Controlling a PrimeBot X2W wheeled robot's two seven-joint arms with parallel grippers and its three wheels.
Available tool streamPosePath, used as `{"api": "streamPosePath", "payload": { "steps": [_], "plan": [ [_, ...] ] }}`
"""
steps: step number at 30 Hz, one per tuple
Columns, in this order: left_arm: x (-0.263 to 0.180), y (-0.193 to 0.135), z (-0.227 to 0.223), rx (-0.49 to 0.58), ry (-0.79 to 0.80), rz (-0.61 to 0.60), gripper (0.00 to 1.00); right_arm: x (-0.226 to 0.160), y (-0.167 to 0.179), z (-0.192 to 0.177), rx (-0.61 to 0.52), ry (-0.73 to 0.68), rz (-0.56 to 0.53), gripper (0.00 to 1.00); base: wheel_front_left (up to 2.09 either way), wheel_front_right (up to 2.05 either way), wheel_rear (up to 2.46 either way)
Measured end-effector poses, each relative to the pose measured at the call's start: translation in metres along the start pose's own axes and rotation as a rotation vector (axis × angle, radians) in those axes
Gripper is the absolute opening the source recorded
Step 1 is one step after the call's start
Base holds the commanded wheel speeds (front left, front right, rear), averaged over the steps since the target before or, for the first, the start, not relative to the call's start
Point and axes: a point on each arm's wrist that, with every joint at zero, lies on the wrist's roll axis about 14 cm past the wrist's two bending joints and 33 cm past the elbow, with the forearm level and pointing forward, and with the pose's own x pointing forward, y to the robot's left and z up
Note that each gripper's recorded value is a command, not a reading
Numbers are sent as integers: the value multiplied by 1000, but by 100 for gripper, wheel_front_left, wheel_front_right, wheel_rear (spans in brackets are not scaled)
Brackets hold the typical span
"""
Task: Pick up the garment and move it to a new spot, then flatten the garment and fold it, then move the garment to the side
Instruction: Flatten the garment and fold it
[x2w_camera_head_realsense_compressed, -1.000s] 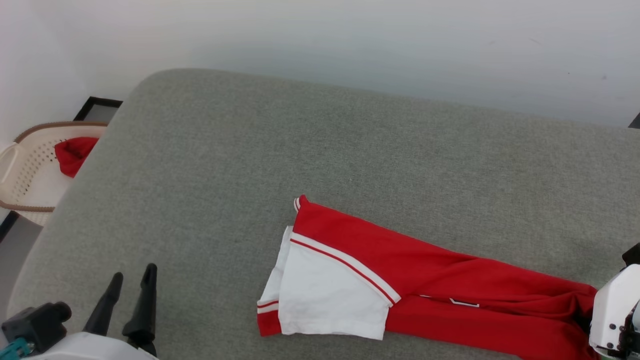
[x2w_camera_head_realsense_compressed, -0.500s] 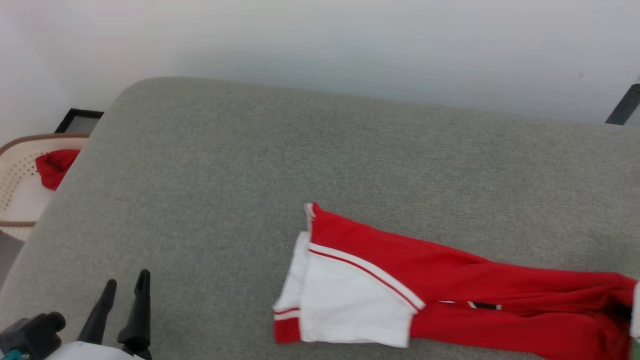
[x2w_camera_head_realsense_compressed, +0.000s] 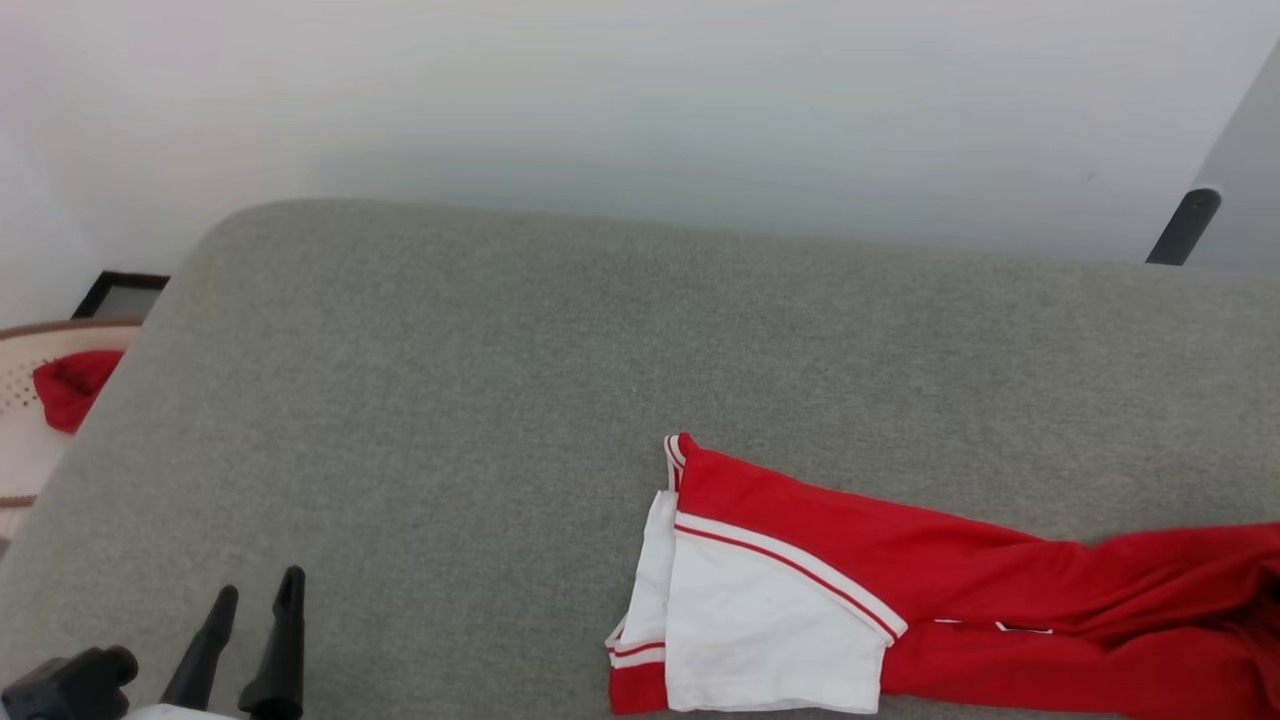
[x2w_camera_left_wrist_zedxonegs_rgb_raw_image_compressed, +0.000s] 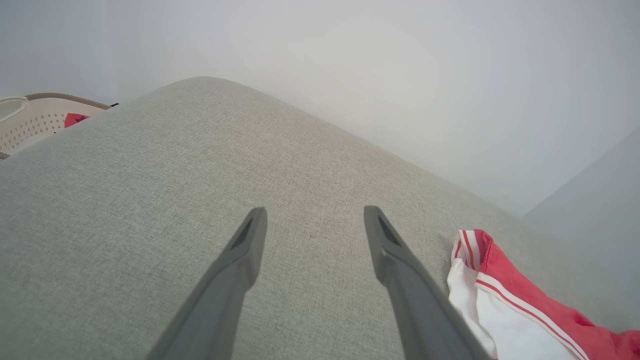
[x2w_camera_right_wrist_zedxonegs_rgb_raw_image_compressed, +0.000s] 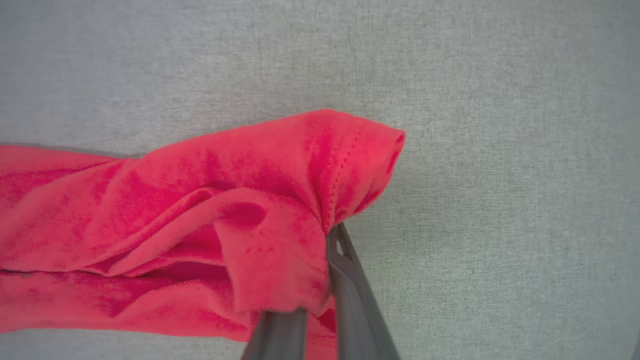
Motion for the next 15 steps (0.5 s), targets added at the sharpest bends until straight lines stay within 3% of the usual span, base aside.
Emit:
{"api": "streamPosePath", "payload": {
  "steps": [8,15],
  "plan": [
    [-6,-6,3,-15,0,-26,100,-33,69,18,-13,-79,243,0,0,0,0],
    [-15,-5,3,-35,1,-22,100,-61,161,26,-96,-138,478,0,0,0,0]
  ]
}}
